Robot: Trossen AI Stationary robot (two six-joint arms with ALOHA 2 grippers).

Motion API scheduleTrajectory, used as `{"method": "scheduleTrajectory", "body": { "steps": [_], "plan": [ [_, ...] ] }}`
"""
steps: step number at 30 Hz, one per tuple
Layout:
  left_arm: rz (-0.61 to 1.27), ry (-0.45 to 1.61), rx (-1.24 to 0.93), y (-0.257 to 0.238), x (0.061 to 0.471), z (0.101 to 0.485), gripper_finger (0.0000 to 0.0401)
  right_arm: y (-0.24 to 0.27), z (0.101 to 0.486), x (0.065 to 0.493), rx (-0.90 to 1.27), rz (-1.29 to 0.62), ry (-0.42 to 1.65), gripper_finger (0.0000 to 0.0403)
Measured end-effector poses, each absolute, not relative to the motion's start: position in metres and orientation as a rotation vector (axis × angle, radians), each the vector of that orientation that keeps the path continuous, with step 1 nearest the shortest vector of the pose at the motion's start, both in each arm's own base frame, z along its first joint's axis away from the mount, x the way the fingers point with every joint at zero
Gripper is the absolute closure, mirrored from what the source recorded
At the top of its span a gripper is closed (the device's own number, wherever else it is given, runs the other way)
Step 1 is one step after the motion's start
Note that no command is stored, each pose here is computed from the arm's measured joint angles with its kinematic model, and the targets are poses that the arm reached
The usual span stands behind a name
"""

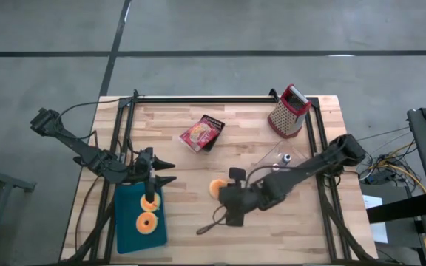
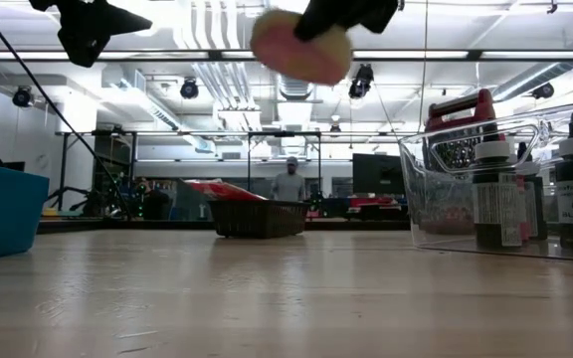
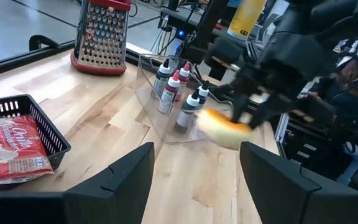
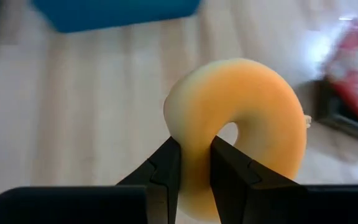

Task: Pick & Place Food Item
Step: Put the yellow donut into the blue bin

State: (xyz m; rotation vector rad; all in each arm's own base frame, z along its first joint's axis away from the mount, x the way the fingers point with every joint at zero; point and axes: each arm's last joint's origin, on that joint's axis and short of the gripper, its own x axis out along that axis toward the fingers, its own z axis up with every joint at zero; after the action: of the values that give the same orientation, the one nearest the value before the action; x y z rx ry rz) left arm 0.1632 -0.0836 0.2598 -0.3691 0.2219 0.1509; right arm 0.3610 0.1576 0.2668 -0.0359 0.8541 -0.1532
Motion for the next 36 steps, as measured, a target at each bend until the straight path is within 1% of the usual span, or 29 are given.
{"method": "scheduleTrajectory", "body": {
  "steps": [5,18,20,24,26,33,36],
  "plan": [
    [0.150,0.222,-0.369,-0.084,0.163,0.260,0.0158,0.170,0.274,0.357,-0.007,-0.060,0.828,0.0335],
    [0.148,0.227,-0.367,-0.084,0.163,0.259,0.0158,0.184,0.282,0.361,-0.207,0.081,0.702,0.0335],
    [0.147,0.228,-0.366,-0.084,0.163,0.259,0.0158,0.183,0.283,0.361,-0.223,0.050,0.692,0.0335],
    [0.144,0.229,-0.367,-0.084,0.163,0.259,0.0158,0.181,0.284,0.361,-0.254,-0.085,0.657,0.0335],
    [0.144,0.229,-0.367,-0.084,0.163,0.259,0.0158,0.182,0.284,0.360,-0.266,-0.110,0.648,0.0335],
    [0.144,0.229,-0.367,-0.084,0.163,0.259,0.0158,0.194,0.283,0.355,-0.285,-0.106,0.635,0.0335],
    [0.145,0.229,-0.367,-0.084,0.163,0.259,0.0158,0.199,0.283,0.356,-0.293,-0.044,0.621,0.0335]
  ]
}}
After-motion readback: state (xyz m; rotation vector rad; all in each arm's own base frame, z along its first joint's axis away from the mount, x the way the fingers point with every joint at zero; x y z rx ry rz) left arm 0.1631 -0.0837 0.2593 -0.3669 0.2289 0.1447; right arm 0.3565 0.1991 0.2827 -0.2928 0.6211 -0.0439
